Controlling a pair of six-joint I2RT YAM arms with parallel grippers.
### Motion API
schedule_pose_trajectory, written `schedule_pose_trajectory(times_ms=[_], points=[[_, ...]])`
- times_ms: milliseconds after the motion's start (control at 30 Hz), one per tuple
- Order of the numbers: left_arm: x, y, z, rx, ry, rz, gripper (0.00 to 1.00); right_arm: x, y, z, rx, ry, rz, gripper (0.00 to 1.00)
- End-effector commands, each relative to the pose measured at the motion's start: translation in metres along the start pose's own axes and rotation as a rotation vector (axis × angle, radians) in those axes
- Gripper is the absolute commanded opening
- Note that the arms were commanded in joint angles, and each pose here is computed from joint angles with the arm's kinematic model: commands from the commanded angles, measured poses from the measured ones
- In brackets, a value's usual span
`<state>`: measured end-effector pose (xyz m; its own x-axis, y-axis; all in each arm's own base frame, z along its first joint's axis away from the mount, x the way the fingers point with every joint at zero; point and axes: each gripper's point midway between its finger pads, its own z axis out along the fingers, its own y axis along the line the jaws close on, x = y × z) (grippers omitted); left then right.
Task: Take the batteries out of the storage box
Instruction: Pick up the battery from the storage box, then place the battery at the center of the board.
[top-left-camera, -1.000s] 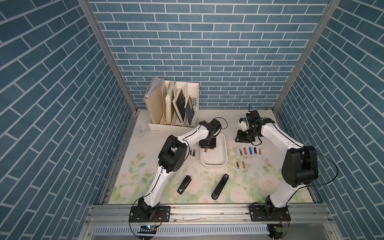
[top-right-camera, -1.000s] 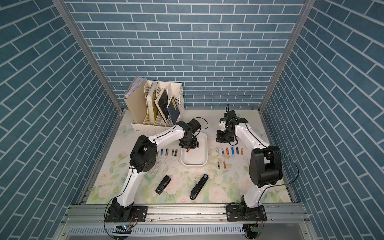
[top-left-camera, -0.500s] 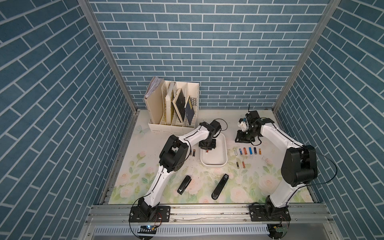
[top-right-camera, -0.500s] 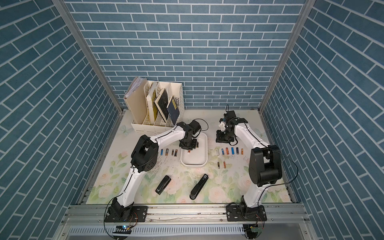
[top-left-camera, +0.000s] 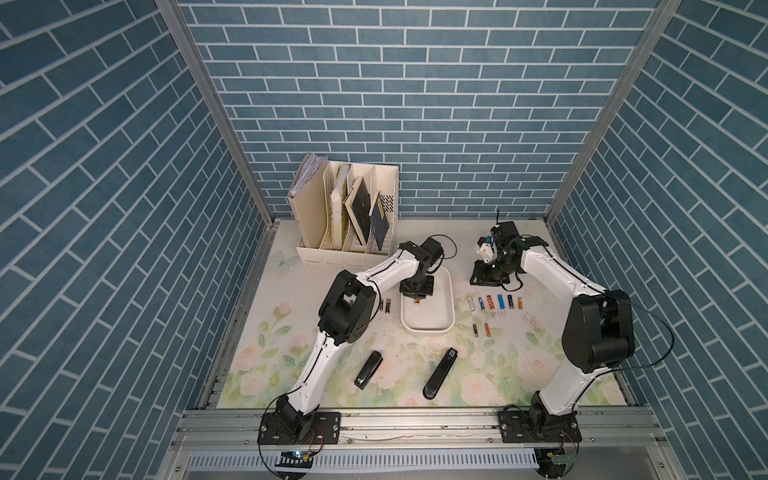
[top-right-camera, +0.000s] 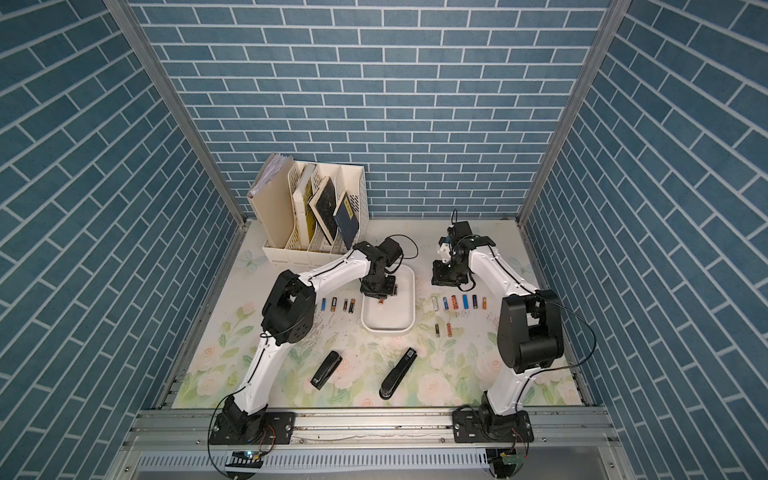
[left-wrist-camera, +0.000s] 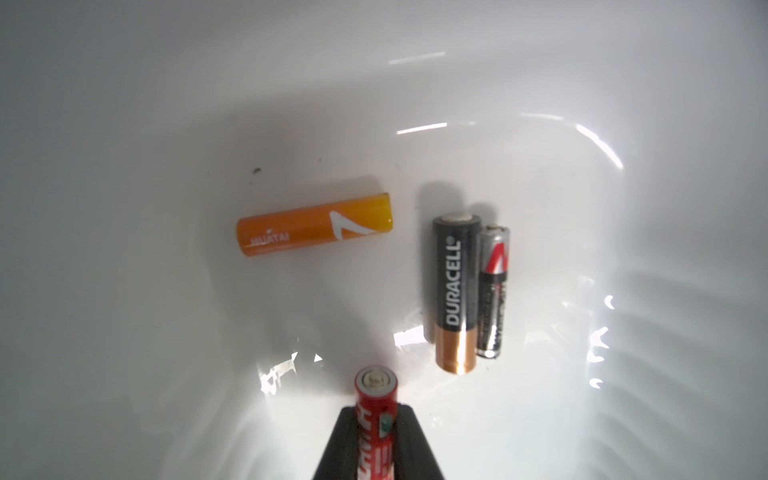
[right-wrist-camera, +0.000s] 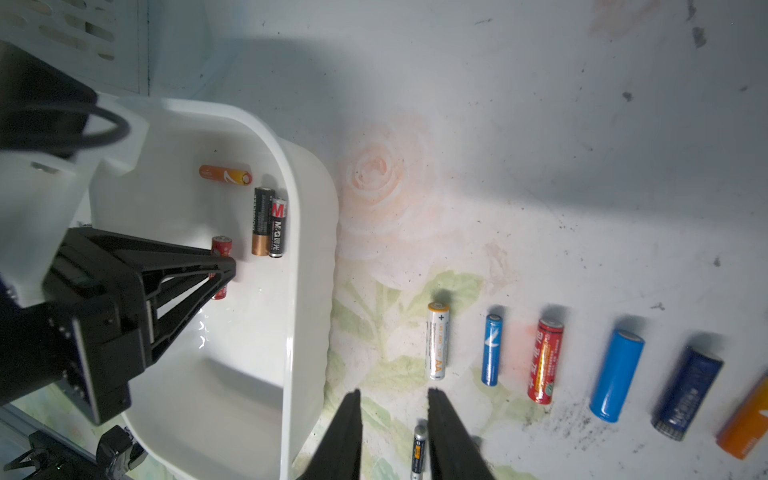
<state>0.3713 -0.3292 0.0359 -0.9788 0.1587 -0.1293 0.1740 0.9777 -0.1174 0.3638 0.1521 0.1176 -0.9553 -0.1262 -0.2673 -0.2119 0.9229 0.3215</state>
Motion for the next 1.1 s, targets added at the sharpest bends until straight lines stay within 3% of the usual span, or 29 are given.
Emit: schedule_pose_trajectory(times_ms=[0,233,433,667,867,1067], points=[[-0.009,-0.012,-0.048,0.065,-0.068,-0.015,0.16,-0.003,0.004,0.001,-0.015,-0.005,-0.001,0.30],[-0.010,0.004,-0.103,0.065,-0.139,-0.047,0.16,-0.010,0.006,-0.001,-0.022,-0.020,-0.010,0.31],[0.006,0.049,-0.128,-0.015,-0.153,-0.094,0.17,-0.011,0.007,-0.004,-0.021,-0.021,-0.023,0.30],[0.044,0.091,-0.116,-0.038,-0.128,-0.166,0.17,-0.006,0.006,-0.002,-0.019,-0.012,-0.021,0.30],[0.076,0.096,-0.080,0.009,-0.078,-0.205,0.17,-0.004,0.005,0.001,-0.017,-0.001,-0.020,0.30],[0.089,0.091,-0.051,0.047,-0.049,-0.220,0.17,-0.003,0.002,0.003,-0.007,0.012,-0.020,0.30]])
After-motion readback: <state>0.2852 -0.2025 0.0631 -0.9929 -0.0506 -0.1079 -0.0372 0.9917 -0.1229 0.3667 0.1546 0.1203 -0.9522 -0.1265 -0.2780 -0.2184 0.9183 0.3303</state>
